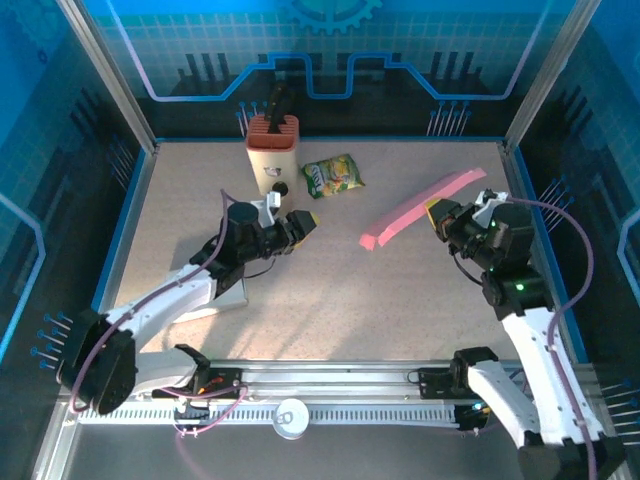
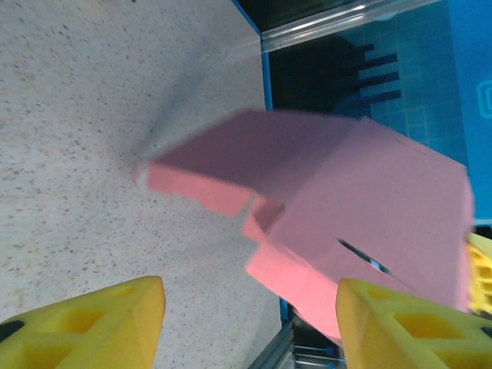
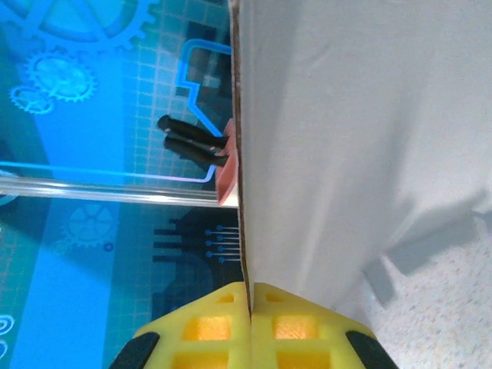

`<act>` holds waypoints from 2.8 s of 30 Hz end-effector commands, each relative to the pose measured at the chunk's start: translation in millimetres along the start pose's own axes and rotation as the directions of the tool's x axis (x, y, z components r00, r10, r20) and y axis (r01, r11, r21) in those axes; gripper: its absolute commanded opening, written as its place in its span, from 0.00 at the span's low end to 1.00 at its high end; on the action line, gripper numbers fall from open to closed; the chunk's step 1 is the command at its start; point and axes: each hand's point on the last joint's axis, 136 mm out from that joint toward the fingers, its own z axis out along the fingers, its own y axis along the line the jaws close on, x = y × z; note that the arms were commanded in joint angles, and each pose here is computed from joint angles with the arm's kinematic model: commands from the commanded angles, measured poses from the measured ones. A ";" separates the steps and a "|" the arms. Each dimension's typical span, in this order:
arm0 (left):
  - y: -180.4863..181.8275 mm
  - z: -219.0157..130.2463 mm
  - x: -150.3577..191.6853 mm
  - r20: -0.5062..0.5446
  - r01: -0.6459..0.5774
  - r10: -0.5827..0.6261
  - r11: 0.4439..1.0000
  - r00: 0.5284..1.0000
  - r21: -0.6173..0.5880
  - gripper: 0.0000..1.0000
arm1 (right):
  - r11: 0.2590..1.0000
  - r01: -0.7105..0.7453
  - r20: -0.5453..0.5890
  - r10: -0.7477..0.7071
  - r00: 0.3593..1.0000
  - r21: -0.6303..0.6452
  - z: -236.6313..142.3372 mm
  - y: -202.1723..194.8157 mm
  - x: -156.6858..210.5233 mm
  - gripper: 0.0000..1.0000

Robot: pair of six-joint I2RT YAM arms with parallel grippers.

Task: Fold the paper box

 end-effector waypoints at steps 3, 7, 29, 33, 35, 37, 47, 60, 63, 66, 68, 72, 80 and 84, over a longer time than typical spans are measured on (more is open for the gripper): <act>23.7 -14.8 2.9 -0.008 -0.043 0.042 0.987 0.999 -0.155 0.60 | 0.982 -0.010 0.028 0.005 1.000 0.187 -14.4 -10.9 17.8 0.00; 25.8 -16.6 4.6 -0.021 -0.059 0.056 0.983 0.998 -0.173 0.59 | 0.979 -0.042 0.011 0.040 0.999 0.199 21.9 -11.8 24.8 0.00; 80.0 -6.8 51.0 -0.219 -0.489 0.439 0.819 0.871 -0.301 0.36 | 0.990 -0.124 -0.146 0.133 0.980 0.067 147.2 -89.7 68.2 0.00; 76.5 1.0 48.4 -0.196 -0.498 0.458 0.810 0.867 -0.309 0.40 | 0.990 -0.125 -0.165 0.135 0.977 0.068 147.8 -95.9 72.3 0.00; 66.1 2.0 49.1 -0.176 -0.513 0.482 0.805 0.858 -0.297 0.45 | 0.990 -0.125 -0.163 0.135 0.977 0.071 146.9 -98.2 72.4 0.00; 59.9 3.1 51.0 -0.179 -0.546 0.516 0.779 0.838 -0.308 0.48 | 0.989 -0.129 -0.162 0.140 0.977 0.078 146.9 -101.0 72.4 0.00; 45.2 14.2 50.8 -0.193 -0.618 0.590 0.711 0.784 -0.336 0.56 | 0.983 -0.156 -0.182 0.171 0.968 0.091 152.4 -106.7 76.0 0.00; 36.8 4.8 43.0 -0.165 -0.628 0.614 0.697 0.772 -0.346 0.62 | 0.981 -0.164 -0.181 0.180 0.967 0.101 153.6 -115.4 76.0 0.00; 38.0 11.0 43.6 -0.184 -0.632 0.610 0.694 0.771 -0.345 0.62 | 0.980 -0.173 -0.189 0.189 0.964 0.096 155.3 -117.9 78.4 0.00; 34.7 19.9 44.4 -0.192 -0.631 0.605 0.702 0.773 -0.329 0.62 | 0.979 -0.181 -0.189 0.197 0.962 0.097 156.0 -119.2 79.1 0.00; 34.7 25.1 44.6 -0.201 -0.636 0.606 0.698 0.770 -0.329 0.62 | 0.978 -0.181 -0.191 0.198 0.961 0.101 156.0 -119.6 79.9 0.00; 34.4 33.6 45.8 -0.216 -0.643 0.607 0.697 0.765 -0.319 0.63 | 0.977 -0.187 -0.193 0.203 0.960 0.100 156.3 -119.0 79.9 0.00; 44.3 49.3 53.0 -0.261 -0.637 0.581 0.705 0.771 -0.312 0.52 | 0.976 -0.197 -0.197 0.212 0.957 0.093 156.6 -119.3 81.3 0.00; 50.1 54.4 52.5 -0.273 -0.638 0.576 0.697 0.770 -0.328 0.49 | 0.973 -0.213 -0.206 0.226 0.952 0.085 158.5 -118.8 83.8 0.00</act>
